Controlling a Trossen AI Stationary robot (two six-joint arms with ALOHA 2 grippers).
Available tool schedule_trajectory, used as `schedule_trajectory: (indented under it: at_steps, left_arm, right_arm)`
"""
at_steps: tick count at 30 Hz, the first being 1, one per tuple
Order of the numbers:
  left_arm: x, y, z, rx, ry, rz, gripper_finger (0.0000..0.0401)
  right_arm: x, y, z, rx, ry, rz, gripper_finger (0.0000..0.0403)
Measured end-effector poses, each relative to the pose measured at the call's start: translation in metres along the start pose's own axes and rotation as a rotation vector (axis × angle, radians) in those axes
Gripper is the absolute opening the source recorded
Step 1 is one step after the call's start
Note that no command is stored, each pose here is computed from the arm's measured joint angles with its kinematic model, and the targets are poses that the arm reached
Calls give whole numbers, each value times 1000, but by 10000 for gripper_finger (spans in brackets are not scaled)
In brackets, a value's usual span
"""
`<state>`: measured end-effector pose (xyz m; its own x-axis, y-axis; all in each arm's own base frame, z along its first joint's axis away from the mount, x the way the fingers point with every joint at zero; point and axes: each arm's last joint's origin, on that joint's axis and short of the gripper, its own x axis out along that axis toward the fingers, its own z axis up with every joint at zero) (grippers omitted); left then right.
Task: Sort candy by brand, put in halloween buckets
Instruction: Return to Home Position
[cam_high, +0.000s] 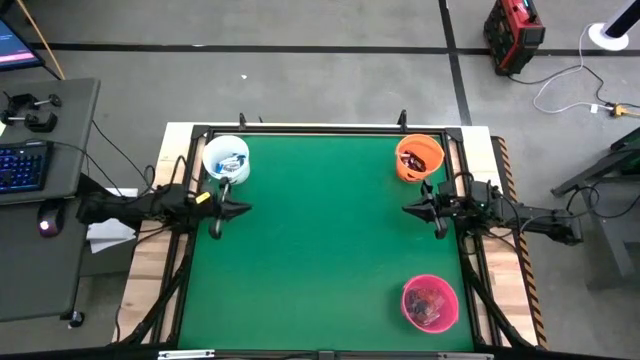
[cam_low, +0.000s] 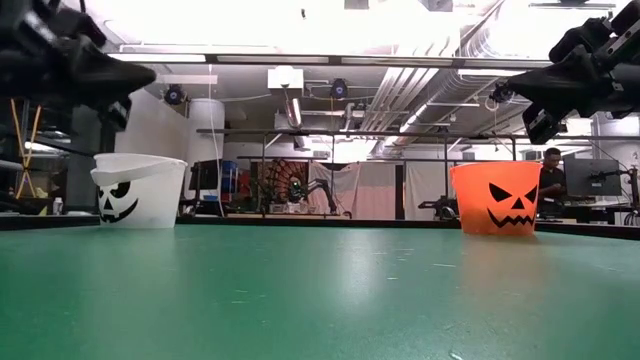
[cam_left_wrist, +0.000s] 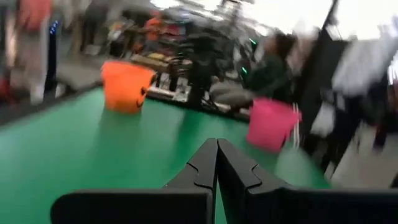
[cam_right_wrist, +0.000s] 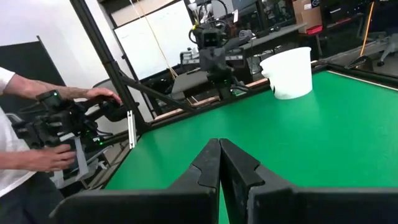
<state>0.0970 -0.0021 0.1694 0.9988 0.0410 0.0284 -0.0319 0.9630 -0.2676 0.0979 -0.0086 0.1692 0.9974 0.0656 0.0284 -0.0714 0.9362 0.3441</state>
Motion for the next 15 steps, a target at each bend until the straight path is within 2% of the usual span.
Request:
schedule_trajectory:
  at_steps: [2, 4, 15]
  left_arm:
    - [0, -1, -1, 159, 12, -45, 1]
    - [0, -1, -2, 221, 22, -64, 1]
    - [0, -1, -1, 165, 18, -57, 1]
  right_arm:
    - [0, 0, 0, 0, 0, 0, 0]
    - [0, 0, 0, 0, 0, -1, 0]
    - [0, 0, 0, 0, 0, 0, 0]
